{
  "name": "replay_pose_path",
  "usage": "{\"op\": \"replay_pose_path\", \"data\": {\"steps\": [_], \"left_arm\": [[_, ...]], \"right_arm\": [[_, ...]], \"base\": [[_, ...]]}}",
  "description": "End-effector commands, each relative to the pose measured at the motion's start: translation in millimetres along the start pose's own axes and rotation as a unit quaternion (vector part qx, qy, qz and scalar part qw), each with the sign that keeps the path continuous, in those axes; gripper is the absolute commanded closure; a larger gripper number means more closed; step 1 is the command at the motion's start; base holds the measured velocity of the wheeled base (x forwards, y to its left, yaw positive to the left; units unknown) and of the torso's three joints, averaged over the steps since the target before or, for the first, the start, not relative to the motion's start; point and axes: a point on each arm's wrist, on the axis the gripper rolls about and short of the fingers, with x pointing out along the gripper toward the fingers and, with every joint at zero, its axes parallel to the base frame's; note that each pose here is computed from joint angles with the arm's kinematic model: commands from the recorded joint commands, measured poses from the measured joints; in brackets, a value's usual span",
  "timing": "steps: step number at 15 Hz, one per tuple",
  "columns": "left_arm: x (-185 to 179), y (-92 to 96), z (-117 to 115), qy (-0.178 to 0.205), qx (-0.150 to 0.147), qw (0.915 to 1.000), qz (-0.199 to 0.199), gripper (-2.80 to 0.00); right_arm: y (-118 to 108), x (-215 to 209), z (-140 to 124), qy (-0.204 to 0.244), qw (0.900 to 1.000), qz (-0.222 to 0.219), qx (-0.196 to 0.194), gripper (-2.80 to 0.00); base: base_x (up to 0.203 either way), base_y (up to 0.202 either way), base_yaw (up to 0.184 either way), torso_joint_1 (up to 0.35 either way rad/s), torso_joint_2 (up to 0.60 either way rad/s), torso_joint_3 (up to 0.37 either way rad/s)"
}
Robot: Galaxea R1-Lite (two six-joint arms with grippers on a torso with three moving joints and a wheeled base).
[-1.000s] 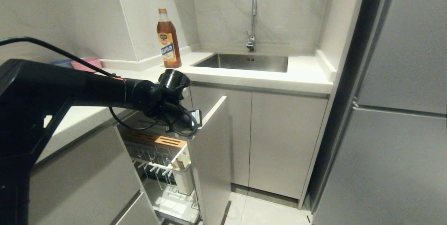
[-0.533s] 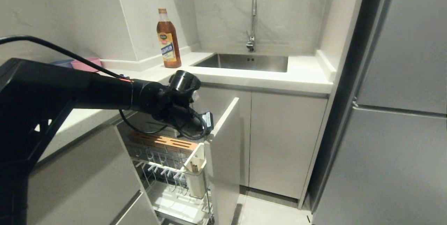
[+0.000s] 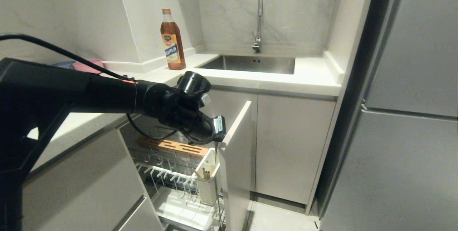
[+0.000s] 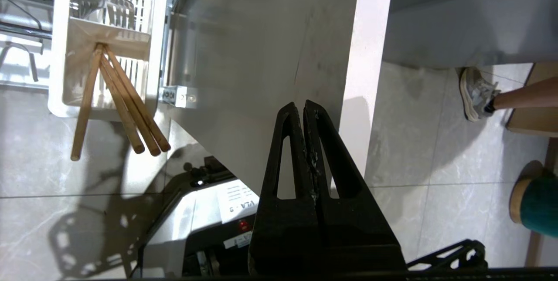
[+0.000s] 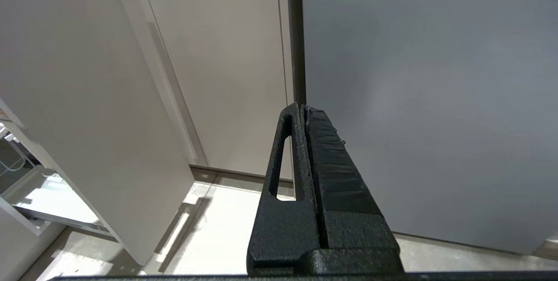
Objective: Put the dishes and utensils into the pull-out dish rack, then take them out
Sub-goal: Open the cupboard
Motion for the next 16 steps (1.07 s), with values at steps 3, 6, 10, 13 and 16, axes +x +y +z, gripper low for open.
{"op": "replay_pose_path", "data": {"steps": [3,6,10,13,16], "left_arm": [[0.9,-6.3,-4.3,0.01,-0.006,0.9999,-0.012,0.0],[1.6,-10.8,-8.8,0.023,-0.002,0.9995,-0.022,0.0],[0.6,-12.6,-9.5,0.024,-0.007,0.9994,-0.024,0.0],[-2.4,-11.7,-7.6,0.018,-0.009,0.9995,-0.023,0.0],[-9.7,-6.5,-1.6,0.004,-0.014,0.9997,-0.019,0.0]], "right_arm": [[0.0,0.1,0.0,0.0,1.0,0.0,0.0,0.0],[0.0,0.1,0.0,0.0,1.0,0.0,0.0,0.0],[0.0,0.1,0.0,0.0,1.0,0.0,0.0,0.0],[0.0,0.1,0.0,0.0,1.0,0.0,0.0,0.0],[0.0,0.1,0.0,0.0,1.0,0.0,0.0,0.0]], "base": [[0.0,0.0,0.0,0.0,0.0,0.0],[0.0,0.0,0.0,0.0,0.0,0.0],[0.0,0.0,0.0,0.0,0.0,0.0],[0.0,0.0,0.0,0.0,0.0,0.0],[0.0,0.0,0.0,0.0,0.0,0.0]]}}
